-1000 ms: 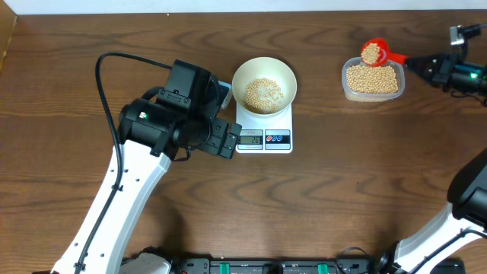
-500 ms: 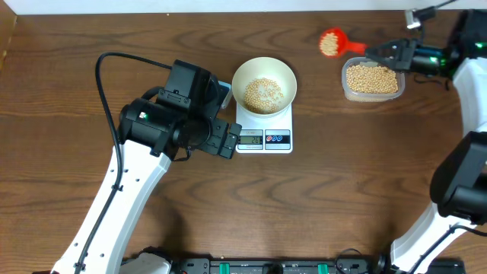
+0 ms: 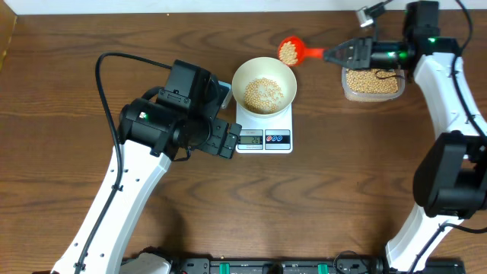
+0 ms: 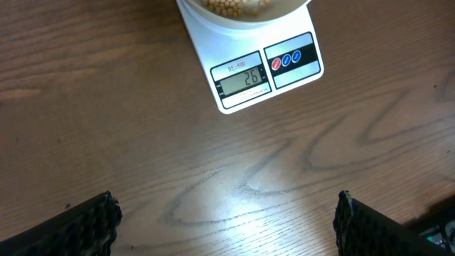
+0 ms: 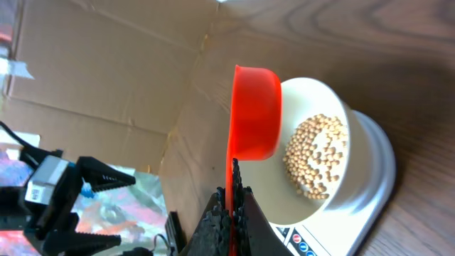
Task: Scoop item into bowl and weigh 50g on scale
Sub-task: 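Lift the filled scoop with the right gripper and carry it over the bowl, then tip the red scoop with the right gripper to pour soybeans into the bowl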
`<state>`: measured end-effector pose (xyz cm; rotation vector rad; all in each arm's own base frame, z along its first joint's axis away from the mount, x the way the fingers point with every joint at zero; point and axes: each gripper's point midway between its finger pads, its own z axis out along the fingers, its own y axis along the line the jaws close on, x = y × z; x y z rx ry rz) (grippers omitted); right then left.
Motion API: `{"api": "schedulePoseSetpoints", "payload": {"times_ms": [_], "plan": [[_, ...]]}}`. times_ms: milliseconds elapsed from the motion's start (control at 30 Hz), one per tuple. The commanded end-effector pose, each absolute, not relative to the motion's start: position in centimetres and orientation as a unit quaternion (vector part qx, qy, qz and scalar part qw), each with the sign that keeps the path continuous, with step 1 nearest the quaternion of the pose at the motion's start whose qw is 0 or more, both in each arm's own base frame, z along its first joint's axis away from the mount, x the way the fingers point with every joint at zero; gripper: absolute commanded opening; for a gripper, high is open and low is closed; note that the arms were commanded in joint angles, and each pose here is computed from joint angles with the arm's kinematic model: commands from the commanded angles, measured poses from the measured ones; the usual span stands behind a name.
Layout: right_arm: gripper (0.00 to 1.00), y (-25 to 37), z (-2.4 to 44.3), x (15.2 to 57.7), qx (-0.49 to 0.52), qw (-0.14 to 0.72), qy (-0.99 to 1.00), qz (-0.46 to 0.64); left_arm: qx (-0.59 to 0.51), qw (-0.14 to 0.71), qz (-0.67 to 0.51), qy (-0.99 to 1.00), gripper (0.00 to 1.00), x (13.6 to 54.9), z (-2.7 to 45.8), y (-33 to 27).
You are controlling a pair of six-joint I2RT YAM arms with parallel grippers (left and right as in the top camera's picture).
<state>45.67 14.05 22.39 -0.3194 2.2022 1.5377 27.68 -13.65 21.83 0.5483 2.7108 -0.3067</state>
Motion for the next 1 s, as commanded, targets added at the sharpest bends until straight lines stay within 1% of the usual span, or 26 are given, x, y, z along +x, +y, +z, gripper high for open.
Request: {"api": "schedulePoseSetpoints", "payload": {"times_ms": [0, 100, 300, 500, 800, 967], "plan": [[0.01, 15.7, 21.4, 45.7, -0.123, 0.206, 0.807, 0.539, 0.2, 0.178, -0.102, 0.958, 0.98, 27.5, 21.7, -13.4], [0.01, 16.9, 20.9, 45.4, -0.137, 0.204, 0.814, 0.527, 0.2, 0.178, -0.102, 0.958, 0.98, 27.5, 21.7, -13.4], [0.01, 19.0, 18.5, 44.7, -0.187, 0.205, 0.843, 0.461, 0.2, 0.178, -0.102, 0.958, 0.98, 27.5, 21.7, -13.4], [0.01, 20.8, 17.6, 43.2, -0.25, 0.203, 0.84, 0.437, 0.2, 0.178, -0.102, 0.958, 0.98, 27.5, 21.7, -13.4], [0.01, 21.4, 15.5, 43.3, -0.31, 0.217, 0.857, 0.35, 0.2, 0.178, -0.102, 0.958, 0.98, 27.5, 21.7, -13.4], [0.01, 22.1, 15.2, 43.2, -0.337, 0.224, 0.852, 0.332, 0.2, 0.178, -0.102, 0.958, 0.98, 27.5, 21.7, -13.4]]}}
